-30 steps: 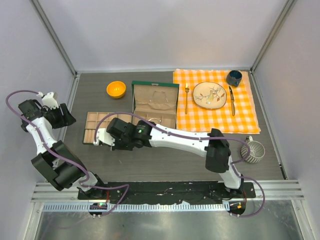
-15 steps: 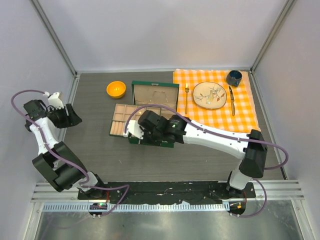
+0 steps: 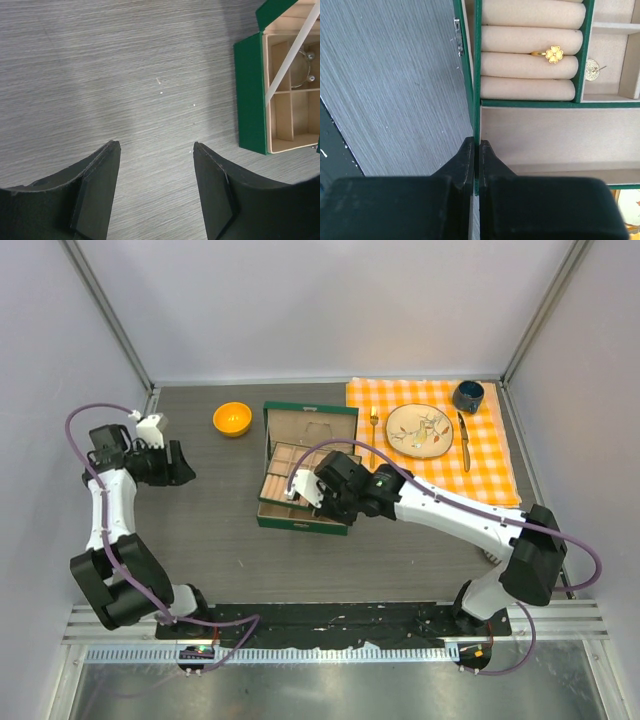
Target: Organize the mixed jewelry
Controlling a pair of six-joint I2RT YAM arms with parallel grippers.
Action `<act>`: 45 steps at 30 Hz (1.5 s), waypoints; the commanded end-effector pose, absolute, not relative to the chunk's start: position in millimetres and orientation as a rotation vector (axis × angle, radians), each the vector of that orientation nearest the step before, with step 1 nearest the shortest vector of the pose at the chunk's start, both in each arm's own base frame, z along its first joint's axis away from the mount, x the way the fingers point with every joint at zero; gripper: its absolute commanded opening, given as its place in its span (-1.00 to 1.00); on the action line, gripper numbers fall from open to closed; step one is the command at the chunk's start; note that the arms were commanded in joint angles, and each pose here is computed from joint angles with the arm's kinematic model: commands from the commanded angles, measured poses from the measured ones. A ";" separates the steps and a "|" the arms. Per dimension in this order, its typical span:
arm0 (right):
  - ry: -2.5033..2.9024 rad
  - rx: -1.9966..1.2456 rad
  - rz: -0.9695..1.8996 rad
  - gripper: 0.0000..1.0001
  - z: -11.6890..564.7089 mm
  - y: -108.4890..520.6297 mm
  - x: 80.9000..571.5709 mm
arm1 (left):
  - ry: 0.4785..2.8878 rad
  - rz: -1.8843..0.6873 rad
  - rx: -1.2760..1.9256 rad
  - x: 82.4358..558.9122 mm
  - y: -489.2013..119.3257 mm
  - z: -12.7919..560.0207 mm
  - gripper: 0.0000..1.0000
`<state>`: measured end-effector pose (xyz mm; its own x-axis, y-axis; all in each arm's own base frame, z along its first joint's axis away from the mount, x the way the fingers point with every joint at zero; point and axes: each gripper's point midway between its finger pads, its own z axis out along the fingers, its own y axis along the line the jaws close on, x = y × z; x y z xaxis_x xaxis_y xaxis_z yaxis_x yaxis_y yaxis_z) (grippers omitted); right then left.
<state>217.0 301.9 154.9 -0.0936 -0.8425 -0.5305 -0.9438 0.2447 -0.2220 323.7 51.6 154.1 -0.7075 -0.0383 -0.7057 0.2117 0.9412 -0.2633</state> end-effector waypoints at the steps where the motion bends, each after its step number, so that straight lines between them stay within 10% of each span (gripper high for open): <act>1: 1.861 -1.582 0.302 -0.98 177.5 308.9 220.8 | 2.265 -0.383 0.155 339.8 45.2 172.8 0.29; 45: 1.888 -1.707 0.378 -0.99 131.5 326.8 246.0 | 2.311 -0.400 0.221 346.1 26.9 149.5 0.30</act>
<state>227.7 305.1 104.8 -0.0893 -0.8684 -0.4877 -0.9837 0.1536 -0.0934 339.5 26.1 145.3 -0.7149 0.0236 -0.6988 0.2635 0.9348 -0.2380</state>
